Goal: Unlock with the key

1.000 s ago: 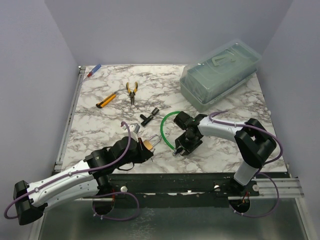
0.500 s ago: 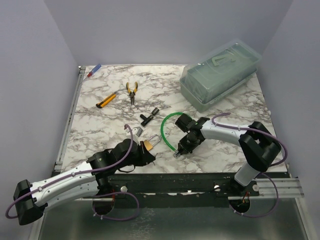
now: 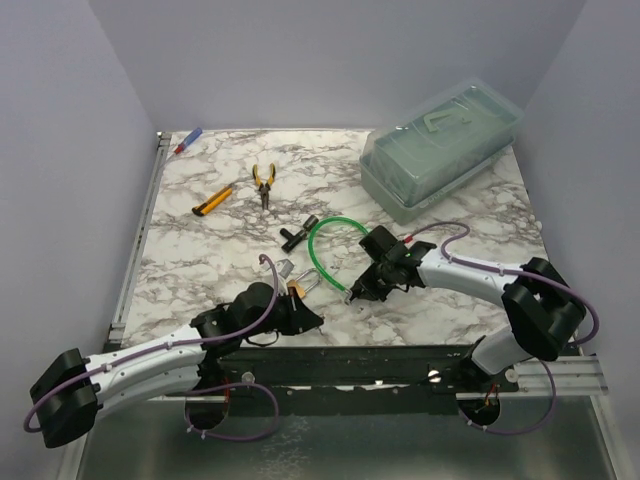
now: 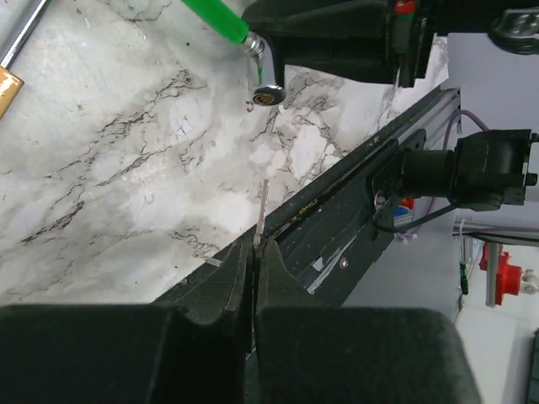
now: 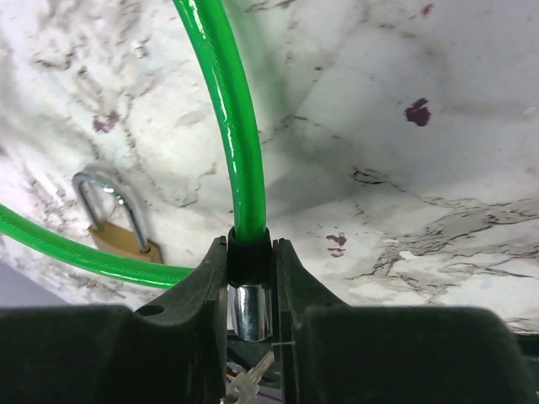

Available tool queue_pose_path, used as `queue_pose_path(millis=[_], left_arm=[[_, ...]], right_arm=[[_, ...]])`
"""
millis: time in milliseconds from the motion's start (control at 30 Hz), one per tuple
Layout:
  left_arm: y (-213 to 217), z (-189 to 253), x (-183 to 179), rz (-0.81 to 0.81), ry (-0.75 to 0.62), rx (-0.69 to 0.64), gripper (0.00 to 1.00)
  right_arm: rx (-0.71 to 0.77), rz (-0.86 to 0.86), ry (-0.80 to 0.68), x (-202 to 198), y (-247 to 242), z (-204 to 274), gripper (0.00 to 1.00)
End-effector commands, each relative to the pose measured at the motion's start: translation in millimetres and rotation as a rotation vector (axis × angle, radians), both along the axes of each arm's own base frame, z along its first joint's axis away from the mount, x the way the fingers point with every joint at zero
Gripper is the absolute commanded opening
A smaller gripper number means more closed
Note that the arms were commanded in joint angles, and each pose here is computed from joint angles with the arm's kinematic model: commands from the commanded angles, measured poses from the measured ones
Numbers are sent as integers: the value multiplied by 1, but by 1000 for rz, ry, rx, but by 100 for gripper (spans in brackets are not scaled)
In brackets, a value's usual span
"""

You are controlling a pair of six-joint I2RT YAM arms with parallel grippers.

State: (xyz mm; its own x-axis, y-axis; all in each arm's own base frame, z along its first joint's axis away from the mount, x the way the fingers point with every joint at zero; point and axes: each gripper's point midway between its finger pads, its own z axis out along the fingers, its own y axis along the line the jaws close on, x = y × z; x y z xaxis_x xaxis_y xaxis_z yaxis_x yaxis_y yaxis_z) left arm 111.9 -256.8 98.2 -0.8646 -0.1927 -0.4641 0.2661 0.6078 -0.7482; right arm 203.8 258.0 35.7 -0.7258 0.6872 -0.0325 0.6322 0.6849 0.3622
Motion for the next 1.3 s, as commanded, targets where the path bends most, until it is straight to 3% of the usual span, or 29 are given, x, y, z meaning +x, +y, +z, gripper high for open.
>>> queue_pose_path(millis=[0,333,800,1267], left_arm=[[-20,19,-1,-73,-35,-180,0],[-27,16,6,-73,-42,-223,0],[-34,-13,11,-68,14,-191,0],[-38,-28,24,-69,61,-203,0]], right_arm=[[75,56,-118,10,10,19,0],[125,29,-136,7,10,21,0],[76,-143,1,4,4,1,0],[109,-112,-23,6,10,-1,0]])
